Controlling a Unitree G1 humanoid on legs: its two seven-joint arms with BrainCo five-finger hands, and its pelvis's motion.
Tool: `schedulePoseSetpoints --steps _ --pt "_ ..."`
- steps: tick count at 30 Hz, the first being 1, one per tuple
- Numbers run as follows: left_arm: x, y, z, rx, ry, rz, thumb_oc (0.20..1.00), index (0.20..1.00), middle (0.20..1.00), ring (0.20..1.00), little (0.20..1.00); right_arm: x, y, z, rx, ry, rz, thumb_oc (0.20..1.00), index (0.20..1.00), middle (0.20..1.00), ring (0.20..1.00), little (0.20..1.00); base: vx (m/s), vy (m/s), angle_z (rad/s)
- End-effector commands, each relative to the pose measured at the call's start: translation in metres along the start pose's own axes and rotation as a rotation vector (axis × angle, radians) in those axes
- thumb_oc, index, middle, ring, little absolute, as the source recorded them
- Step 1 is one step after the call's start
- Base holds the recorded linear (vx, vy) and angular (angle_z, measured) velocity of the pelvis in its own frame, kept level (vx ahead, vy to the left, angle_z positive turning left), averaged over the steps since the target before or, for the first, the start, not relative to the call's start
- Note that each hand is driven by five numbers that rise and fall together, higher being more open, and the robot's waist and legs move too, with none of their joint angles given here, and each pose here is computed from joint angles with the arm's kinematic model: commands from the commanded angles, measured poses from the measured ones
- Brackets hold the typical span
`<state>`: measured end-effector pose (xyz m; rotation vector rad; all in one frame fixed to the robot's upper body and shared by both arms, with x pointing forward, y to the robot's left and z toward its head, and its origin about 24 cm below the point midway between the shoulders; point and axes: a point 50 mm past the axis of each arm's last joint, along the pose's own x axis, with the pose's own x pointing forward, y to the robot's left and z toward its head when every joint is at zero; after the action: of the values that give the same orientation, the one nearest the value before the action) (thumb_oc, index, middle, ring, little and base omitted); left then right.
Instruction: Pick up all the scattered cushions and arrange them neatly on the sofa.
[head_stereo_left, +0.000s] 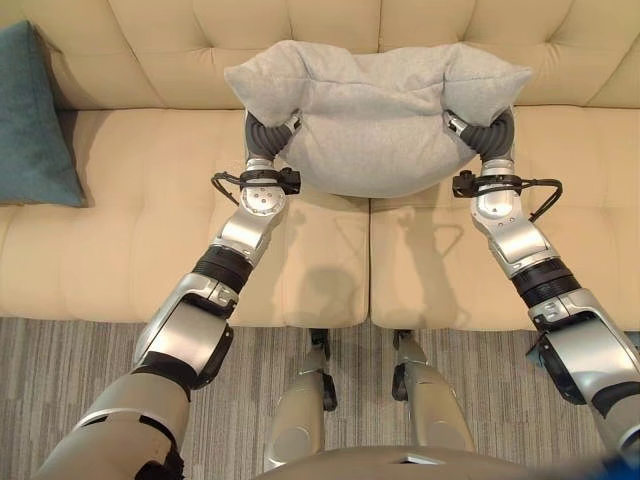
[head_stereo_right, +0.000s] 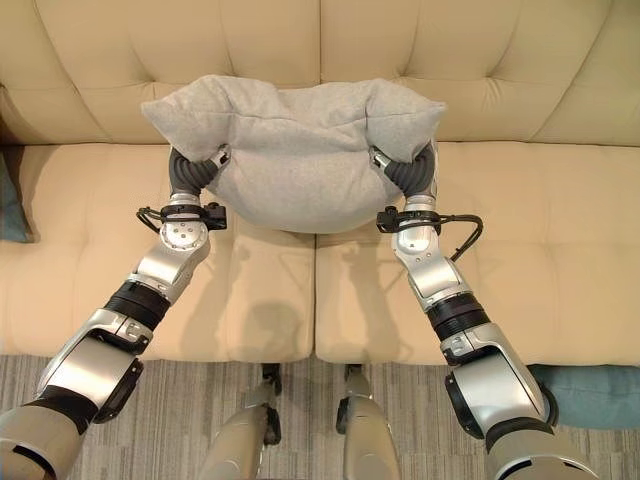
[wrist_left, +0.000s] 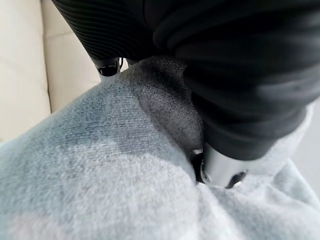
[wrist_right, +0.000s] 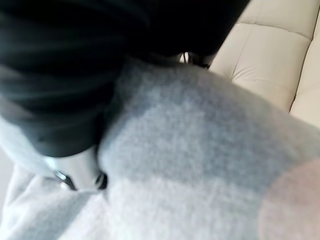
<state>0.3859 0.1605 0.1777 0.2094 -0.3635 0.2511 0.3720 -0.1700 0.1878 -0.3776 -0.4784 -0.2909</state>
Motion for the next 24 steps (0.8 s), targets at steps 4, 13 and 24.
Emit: schedulePoseSetpoints --steps 4,13,24 --pt "0.031 -0.005 0.065 0.087 -0.271 -0.038 1.000 1.000 1.000 1.000 1.000 0.033 0.002 0.058 0.045 -0.235 -0.021 1.000 1.000 1.000 1.000 1.000 -0.01 -0.007 0.02" --pt "0.049 0.038 0.060 0.226 -0.223 0.054 1.000 1.000 1.000 1.000 1.000 0.058 -0.050 0.038 -0.141 -0.134 -0.114 1.000 1.000 1.000 1.000 1.000 0.01 0.002 0.04" --pt "0.048 0.116 0.043 0.331 -0.140 0.180 1.000 1.000 1.000 1.000 1.000 0.053 -0.129 0.010 -0.374 -0.032 -0.198 1.000 1.000 1.000 1.000 1.000 0.01 0.005 0.00"
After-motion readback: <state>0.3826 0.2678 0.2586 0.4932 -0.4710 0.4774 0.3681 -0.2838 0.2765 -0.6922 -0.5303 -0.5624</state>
